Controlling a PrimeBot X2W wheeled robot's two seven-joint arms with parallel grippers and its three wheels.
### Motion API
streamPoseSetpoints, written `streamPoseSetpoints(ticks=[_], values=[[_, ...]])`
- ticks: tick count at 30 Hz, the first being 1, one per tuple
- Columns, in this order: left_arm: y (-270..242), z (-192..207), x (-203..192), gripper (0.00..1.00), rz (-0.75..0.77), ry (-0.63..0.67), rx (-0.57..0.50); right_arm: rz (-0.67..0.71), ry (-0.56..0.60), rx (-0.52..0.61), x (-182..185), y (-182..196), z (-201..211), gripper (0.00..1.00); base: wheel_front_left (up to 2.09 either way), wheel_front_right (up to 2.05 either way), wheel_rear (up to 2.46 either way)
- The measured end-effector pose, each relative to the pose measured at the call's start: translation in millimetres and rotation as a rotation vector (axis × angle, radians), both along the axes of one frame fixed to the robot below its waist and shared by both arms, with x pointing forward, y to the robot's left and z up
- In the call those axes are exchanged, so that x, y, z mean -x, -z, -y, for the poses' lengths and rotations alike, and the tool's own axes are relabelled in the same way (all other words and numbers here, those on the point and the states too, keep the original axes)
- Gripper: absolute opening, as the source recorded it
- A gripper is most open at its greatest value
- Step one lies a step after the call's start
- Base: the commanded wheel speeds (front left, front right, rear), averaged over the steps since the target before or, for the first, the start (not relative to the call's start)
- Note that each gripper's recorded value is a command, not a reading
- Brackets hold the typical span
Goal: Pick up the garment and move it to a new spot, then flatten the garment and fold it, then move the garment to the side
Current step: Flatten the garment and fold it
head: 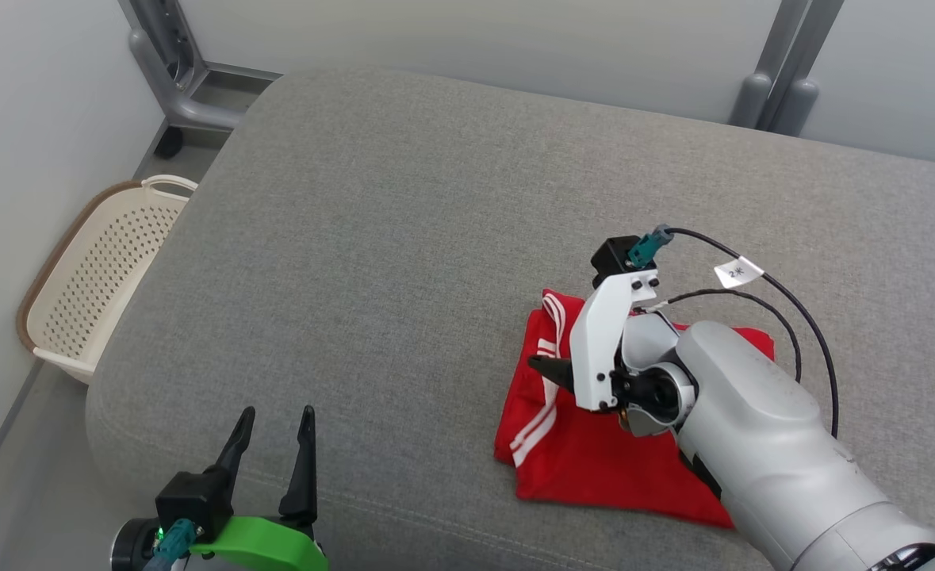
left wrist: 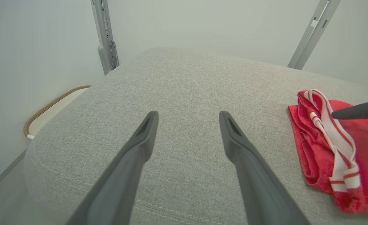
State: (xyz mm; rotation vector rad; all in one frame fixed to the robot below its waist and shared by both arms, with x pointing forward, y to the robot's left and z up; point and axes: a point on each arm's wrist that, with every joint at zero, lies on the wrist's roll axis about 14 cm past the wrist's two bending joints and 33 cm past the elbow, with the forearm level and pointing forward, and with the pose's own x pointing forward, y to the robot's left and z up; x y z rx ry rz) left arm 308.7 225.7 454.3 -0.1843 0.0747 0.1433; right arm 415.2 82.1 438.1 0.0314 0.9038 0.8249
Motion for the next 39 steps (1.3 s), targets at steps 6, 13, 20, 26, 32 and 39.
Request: streamPoseSetpoints(ticks=[6, 13, 20, 26, 32, 39], values=[[-2.6, 1.4, -3.2, 1.00, 0.010, 0.006, 0.001, 0.077, 0.007, -0.066, -11.4, -28.6, -8.4, 1.00, 0.00, 0.00, 0.00], [-7.2, 4.3, -6.8, 1.00, 0.027, 0.021, -0.002, 0.212, 0.164, -0.112, -54.7, -65.2, 22.9, 1.00, 0.00, 0.00, 0.00], [-10.3, 11.6, -6.4, 1.00, 0.042, 0.045, -0.001, 0.202, 0.344, -0.001, -69.4, -47.0, 104.9, 1.00, 0.00, 0.00, 0.00], [-14.2, 19.9, -11.2, 1.00, 0.055, 0.070, -0.003, 0.181, 0.484, 0.051, -63.3, -29.6, 170.2, 1.00, 0.00, 0.00, 0.00], [-13.9, 32.4, -16.8, 1.00, 0.055, 0.111, 0.000, 0.114, 0.557, 0.033, -37.8, -10.2, 192.6, 1.00, 0.00, 0.00, 0.00], [-10.4, 39.5, -21.0, 1.00, 0.044, 0.134, 0.003, 0.075, 0.587, 0.009, -5.0, -3.5, 196.5, 1.00, 0.00, 0.00, 0.00]])
